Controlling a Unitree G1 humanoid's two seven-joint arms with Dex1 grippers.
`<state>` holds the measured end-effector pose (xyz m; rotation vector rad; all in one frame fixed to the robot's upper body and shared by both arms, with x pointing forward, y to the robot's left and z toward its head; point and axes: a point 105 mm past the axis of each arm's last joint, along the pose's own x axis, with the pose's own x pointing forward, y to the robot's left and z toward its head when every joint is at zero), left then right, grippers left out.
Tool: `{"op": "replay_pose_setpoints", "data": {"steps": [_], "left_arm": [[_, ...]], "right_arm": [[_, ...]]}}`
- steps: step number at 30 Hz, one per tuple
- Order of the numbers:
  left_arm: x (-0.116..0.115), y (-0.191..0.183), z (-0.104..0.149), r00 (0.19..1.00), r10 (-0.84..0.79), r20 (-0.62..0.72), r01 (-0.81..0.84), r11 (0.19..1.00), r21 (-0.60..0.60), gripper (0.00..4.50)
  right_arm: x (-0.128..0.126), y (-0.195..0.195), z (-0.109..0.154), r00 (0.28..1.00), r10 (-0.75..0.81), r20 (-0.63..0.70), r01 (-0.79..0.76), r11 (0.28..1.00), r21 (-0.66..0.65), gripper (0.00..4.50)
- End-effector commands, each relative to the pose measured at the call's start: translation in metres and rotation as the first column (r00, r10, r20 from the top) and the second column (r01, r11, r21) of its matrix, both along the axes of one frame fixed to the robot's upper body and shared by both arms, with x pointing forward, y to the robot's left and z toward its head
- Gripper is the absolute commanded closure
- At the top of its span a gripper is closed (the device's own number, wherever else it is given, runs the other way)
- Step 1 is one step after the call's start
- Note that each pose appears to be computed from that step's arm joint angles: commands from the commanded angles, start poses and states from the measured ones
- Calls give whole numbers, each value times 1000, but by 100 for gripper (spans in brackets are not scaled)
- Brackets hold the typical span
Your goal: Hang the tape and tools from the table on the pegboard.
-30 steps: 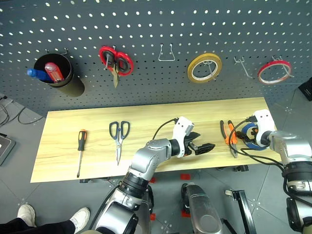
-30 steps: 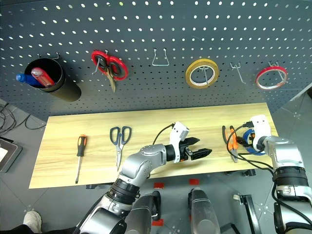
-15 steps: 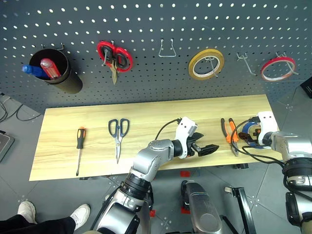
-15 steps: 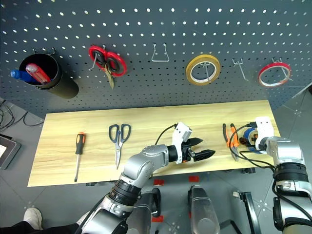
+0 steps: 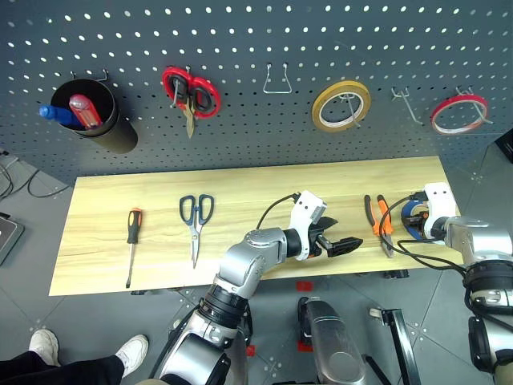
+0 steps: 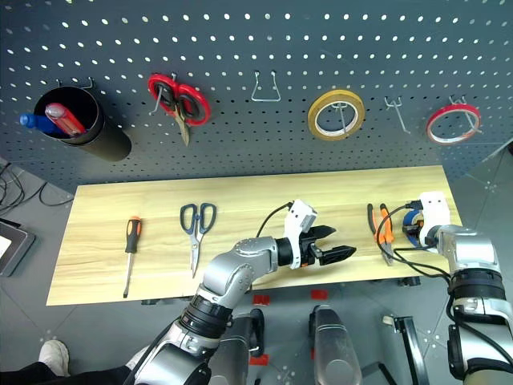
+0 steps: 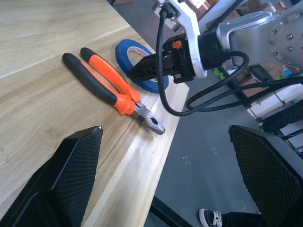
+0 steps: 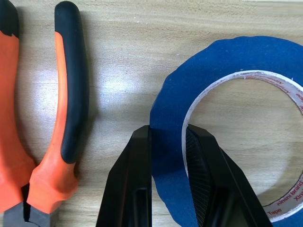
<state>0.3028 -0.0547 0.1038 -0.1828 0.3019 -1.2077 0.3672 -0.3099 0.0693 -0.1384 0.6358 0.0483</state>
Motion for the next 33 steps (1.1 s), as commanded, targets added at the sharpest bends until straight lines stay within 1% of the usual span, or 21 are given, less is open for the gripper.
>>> {"op": "replay_pose_setpoints", "data": {"steps": [1,2,4,6,9,11,13,16,18,20,22,24,27,29,31,33], "left_arm": [[-7,-2,15,999,-19,44,22,998,-58,0],[-5,1,17,999,-4,54,7,998,-65,0],[-5,10,23,997,42,71,-36,996,-85,0],[-8,17,33,993,88,73,-78,989,-127,0],[-12,26,47,986,149,70,-134,975,-179,0],[-15,30,52,981,182,65,-166,966,-199,0],[-19,32,57,976,210,61,-193,958,-210,0],[-21,38,65,969,243,52,-224,946,-236,0],[-19,40,67,966,254,47,-236,942,-240,0],[-14,46,71,959,277,57,-255,935,-246,0],[-10,50,74,954,291,66,-267,931,-250,0],[-7,51,75,953,294,76,-268,931,-249,0],[-3,51,76,953,290,87,-262,933,-246,0],[-1,49,79,953,286,95,-255,934,-249,0],[0,46,80,955,281,100,-249,936,-250,0],[1,43,81,957,271,106,-238,938,-250,0]], "right_arm": [[-6,5,6,998,42,49,-37,995,-98,381],[-7,9,9,996,63,70,-55,991,-118,381],[-10,24,21,978,149,144,-118,972,-204,381],[-17,45,38,937,263,231,-187,934,-304,381],[-30,69,54,874,357,328,-219,894,-390,381],[-43,85,57,832,422,361,-252,866,-431,381],[-58,94,53,789,484,379,-264,824,-502,381],[-66,101,59,713,557,425,-218,753,-621,381],[-65,101,64,675,581,455,-170,722,-670,381],[-64,104,74,610,617,497,-102,683,-723,381],[-60,107,82,562,642,522,-57,660,-749,381],[-51,112,90,518,665,538,-26,641,-767,381],[-39,116,100,474,677,563,3,638,-770,381],[-29,120,108,430,698,572,30,623,-782,381],[-23,120,112,410,705,578,44,618,-785,381],[-14,120,110,419,704,573,22,624,-781,381]]}}
